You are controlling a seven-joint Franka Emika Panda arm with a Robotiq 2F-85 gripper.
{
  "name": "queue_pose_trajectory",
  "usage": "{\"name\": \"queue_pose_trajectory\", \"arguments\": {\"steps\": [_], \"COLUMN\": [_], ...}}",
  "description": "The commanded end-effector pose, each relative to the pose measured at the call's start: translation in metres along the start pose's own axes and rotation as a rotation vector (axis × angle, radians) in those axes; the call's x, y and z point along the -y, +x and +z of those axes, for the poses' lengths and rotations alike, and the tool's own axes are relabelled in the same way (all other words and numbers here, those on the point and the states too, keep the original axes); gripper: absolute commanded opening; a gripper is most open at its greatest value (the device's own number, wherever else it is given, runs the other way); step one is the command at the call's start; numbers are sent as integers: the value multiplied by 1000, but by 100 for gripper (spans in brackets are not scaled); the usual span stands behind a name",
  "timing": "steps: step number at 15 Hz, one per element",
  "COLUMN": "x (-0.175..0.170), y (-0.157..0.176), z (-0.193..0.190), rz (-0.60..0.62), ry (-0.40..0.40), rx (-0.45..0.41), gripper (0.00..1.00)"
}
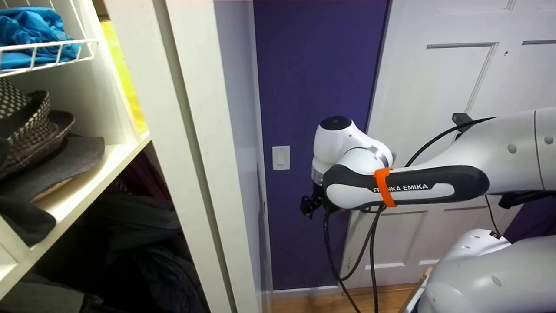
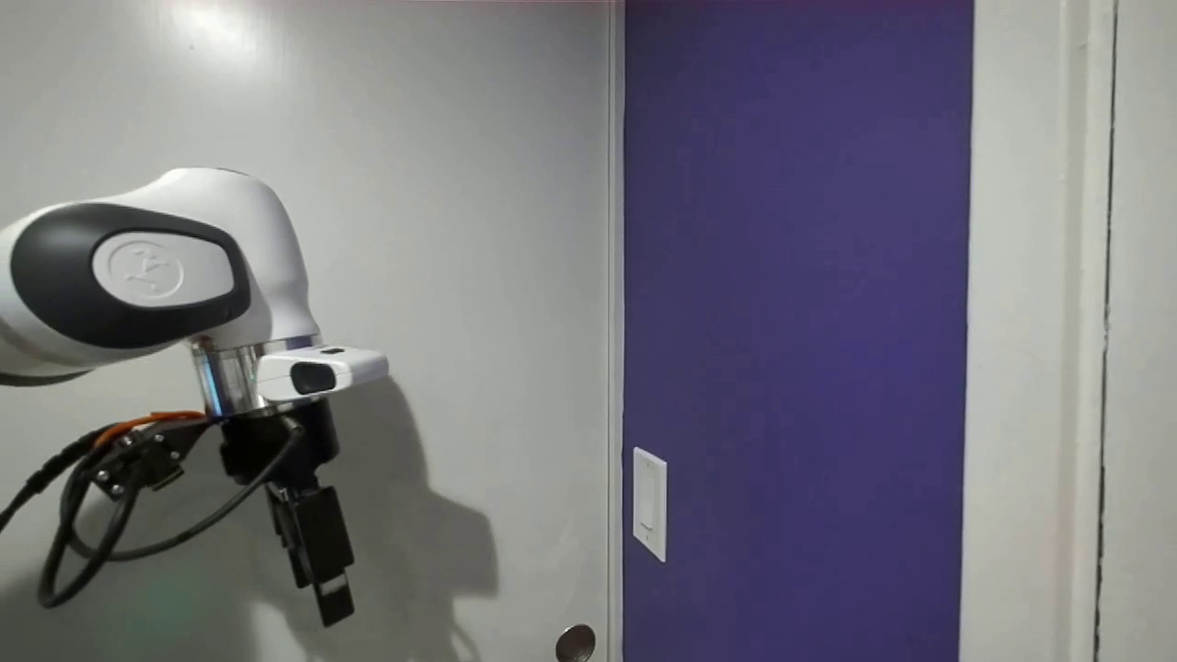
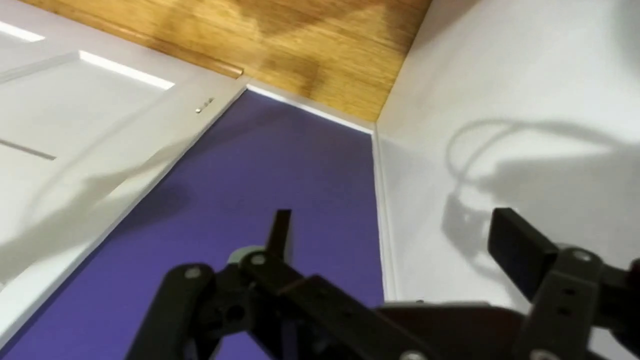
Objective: Turn off the light
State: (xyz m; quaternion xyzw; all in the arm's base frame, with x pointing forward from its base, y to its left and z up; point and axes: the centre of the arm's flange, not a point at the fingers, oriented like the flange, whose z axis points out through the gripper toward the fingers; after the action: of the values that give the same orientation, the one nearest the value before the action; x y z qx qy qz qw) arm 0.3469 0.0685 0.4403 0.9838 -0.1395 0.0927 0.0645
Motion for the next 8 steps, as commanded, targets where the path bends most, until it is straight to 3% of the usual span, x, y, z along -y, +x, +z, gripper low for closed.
{"name": "queue_pose_trajectory", "arguments": {"steps": [1, 3, 4, 8], "x": [-26, -29, -24, -28], "y": [11, 18, 12, 16], "z": [15, 16, 11, 11], "rz": [-13, 48, 8, 32], "ry": [-86, -72, -69, -63], "rx": [-89, -120, -78, -96], "gripper": [100, 100, 100, 100]}}
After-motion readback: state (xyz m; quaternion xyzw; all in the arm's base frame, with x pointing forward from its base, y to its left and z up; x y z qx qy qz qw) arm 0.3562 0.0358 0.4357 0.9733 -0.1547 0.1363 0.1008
